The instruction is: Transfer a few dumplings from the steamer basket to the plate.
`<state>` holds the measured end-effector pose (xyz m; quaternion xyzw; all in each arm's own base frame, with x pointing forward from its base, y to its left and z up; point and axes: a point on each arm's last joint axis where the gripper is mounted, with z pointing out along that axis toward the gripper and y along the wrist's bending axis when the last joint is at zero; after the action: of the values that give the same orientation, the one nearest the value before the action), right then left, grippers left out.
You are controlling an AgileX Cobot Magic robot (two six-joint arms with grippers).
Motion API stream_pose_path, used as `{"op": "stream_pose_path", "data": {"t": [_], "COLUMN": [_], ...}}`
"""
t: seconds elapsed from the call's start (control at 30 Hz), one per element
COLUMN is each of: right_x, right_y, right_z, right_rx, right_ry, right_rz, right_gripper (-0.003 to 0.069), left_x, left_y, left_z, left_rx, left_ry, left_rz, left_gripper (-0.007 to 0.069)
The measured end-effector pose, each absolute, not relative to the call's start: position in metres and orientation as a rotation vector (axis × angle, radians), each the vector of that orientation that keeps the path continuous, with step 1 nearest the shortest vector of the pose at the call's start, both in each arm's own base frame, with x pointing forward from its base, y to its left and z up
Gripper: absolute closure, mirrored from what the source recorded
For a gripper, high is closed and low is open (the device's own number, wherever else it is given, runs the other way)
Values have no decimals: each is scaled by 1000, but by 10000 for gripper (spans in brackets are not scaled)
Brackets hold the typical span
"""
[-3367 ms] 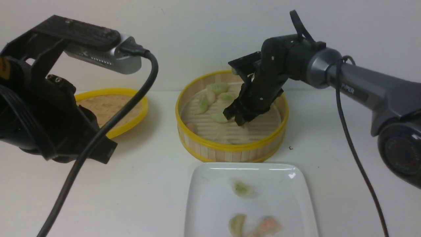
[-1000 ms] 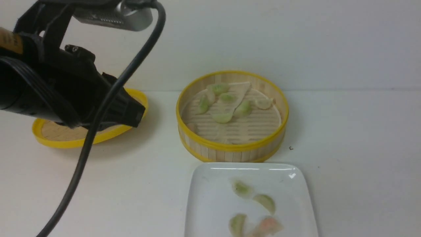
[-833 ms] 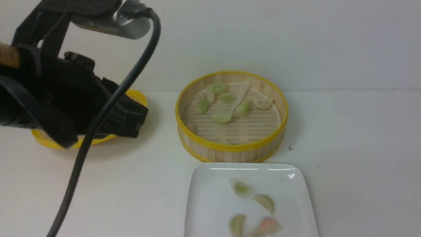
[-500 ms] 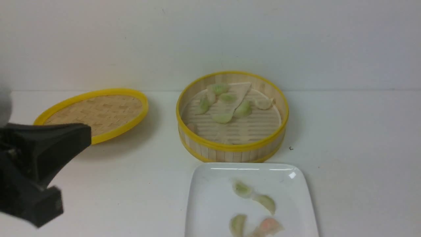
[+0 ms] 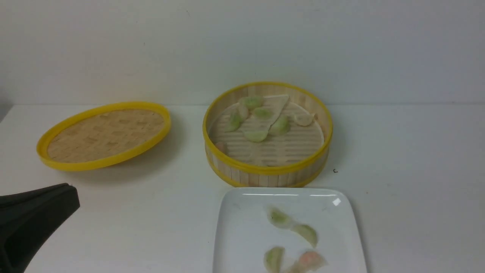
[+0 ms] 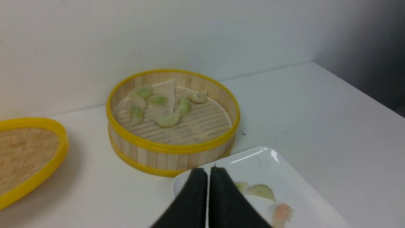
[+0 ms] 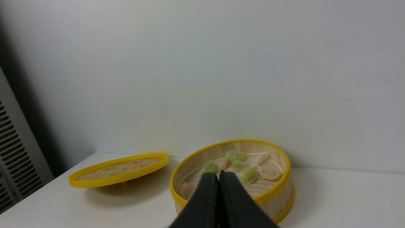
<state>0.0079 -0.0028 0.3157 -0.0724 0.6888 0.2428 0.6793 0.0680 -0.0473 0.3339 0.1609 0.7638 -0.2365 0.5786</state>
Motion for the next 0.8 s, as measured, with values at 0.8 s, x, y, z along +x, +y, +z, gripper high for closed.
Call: {"op": "stream_pose_path", "data": {"t": [0.8], "right_x": [8], "right_y": [-3], "right_z": [316], "right_rx": [-163], "right_ry": [1547], "right_rz": [545], "right_gripper": [672], "left_x": [55], "left_y": [-9], "left_z": [186], "left_rx": [186], "left_ry": [1797], "left_rz": [-54], "left_gripper": [631]}}
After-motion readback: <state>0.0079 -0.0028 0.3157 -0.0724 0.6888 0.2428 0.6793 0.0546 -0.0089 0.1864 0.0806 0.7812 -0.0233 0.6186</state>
